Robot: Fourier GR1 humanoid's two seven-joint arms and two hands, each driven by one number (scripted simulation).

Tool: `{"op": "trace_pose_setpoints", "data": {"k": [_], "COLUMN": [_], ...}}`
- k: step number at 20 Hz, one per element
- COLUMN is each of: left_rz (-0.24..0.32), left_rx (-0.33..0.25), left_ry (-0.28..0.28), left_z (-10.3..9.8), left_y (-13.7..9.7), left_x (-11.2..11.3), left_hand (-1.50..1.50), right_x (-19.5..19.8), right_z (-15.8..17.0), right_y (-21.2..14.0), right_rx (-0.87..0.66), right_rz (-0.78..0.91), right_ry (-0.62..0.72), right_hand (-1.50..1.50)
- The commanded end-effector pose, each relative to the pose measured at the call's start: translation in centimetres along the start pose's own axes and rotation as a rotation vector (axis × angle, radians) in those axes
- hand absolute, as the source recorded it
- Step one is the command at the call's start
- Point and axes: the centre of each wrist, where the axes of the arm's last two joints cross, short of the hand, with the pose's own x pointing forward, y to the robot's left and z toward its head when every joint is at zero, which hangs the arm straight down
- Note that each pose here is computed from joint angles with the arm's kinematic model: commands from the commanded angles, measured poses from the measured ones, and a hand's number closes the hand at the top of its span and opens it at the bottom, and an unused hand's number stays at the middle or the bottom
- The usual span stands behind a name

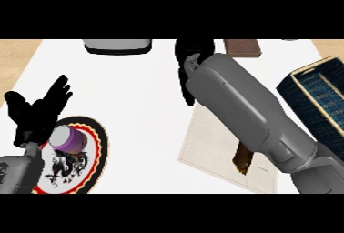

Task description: Pick the sweet potato from the placemat and place it in the basket

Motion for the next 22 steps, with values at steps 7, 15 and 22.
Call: {"op": "trace_pose_setpoints", "data": {"k": [7,15,22], "left_rz": [0.005,0.016,0.010], "left_rx": [0.026,0.040,0.026], "left_ry": [0.009,0.016,0.010], "left_z": [1.1,-0.1,0.1], "left_y": [1.0,0.5,1.0], "left_x": [-2.0,-0.8,-1.6], "left_hand": [0.00,0.00,0.00], "right_x": [-3.0,-4.4,-10.3], "right_z": [2.1,5.2,6.4], "right_y": [-4.6,1.4,8.5], "right_rx": [0.159,0.069,-0.001], "right_rz": [-0.064,-0.133,-0.156], "right_ry": [0.052,-0.020,-0.045], "right_hand": [-1.50,-1.50,-1.50]}}
